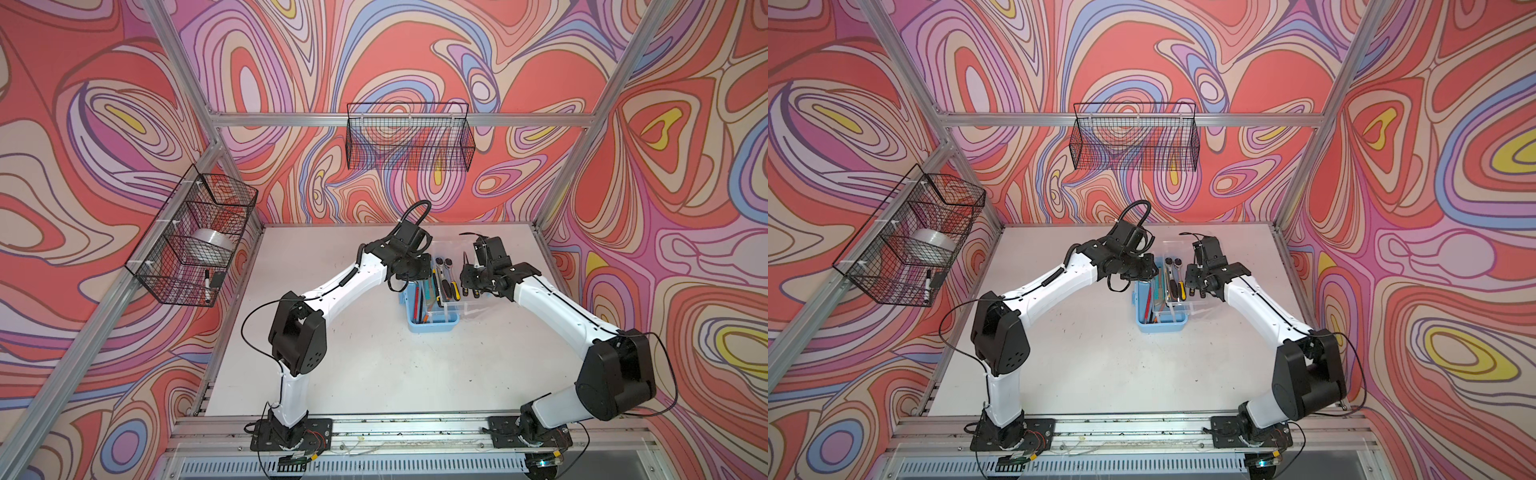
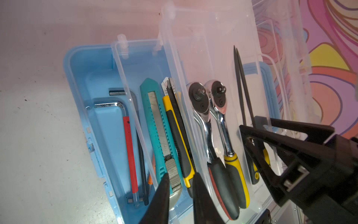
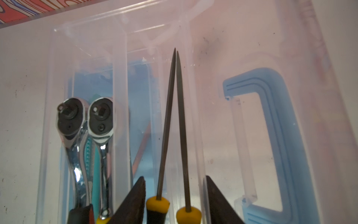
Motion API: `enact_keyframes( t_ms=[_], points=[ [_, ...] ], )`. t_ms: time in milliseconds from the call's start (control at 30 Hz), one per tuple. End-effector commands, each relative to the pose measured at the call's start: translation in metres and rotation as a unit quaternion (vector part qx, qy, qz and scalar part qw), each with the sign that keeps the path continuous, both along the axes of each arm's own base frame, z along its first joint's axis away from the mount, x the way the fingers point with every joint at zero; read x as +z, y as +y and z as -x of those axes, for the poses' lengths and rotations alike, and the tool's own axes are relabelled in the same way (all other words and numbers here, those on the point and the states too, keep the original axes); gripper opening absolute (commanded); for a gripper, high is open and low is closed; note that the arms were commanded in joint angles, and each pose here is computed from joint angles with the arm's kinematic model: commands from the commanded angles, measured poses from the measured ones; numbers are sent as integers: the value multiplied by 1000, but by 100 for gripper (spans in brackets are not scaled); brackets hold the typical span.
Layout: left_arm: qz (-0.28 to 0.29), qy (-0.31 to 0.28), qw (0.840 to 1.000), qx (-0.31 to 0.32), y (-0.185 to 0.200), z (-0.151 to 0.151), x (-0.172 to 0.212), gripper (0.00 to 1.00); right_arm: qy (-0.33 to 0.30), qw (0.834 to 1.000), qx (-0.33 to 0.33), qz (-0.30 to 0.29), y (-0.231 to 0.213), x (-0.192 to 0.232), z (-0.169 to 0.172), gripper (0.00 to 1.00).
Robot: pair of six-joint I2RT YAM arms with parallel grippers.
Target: Pack the tool kit
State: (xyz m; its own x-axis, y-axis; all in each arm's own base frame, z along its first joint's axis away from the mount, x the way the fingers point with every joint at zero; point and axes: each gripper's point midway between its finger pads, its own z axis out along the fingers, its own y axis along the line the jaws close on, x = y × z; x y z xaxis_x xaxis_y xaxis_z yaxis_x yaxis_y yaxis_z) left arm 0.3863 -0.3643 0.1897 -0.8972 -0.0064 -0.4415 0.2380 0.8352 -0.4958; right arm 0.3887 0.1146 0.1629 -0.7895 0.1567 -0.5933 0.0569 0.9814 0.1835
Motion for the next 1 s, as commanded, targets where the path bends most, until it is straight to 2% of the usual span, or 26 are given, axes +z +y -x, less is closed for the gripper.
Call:
enact_keyframes(
  t_ms=[0,333,967],
  points=[
    [17,11,1000,-18,-13,7,4,27,-20,1000,16,-12,15,13,-8,49],
    [36,21,999,-26,-26,7,0,32,-20,999,19,-16,18,12,-9,49],
    [-4,52,998,-16,-26,2,-34,19,-21,999,25,-3,22,14,-10,49]
  ],
)
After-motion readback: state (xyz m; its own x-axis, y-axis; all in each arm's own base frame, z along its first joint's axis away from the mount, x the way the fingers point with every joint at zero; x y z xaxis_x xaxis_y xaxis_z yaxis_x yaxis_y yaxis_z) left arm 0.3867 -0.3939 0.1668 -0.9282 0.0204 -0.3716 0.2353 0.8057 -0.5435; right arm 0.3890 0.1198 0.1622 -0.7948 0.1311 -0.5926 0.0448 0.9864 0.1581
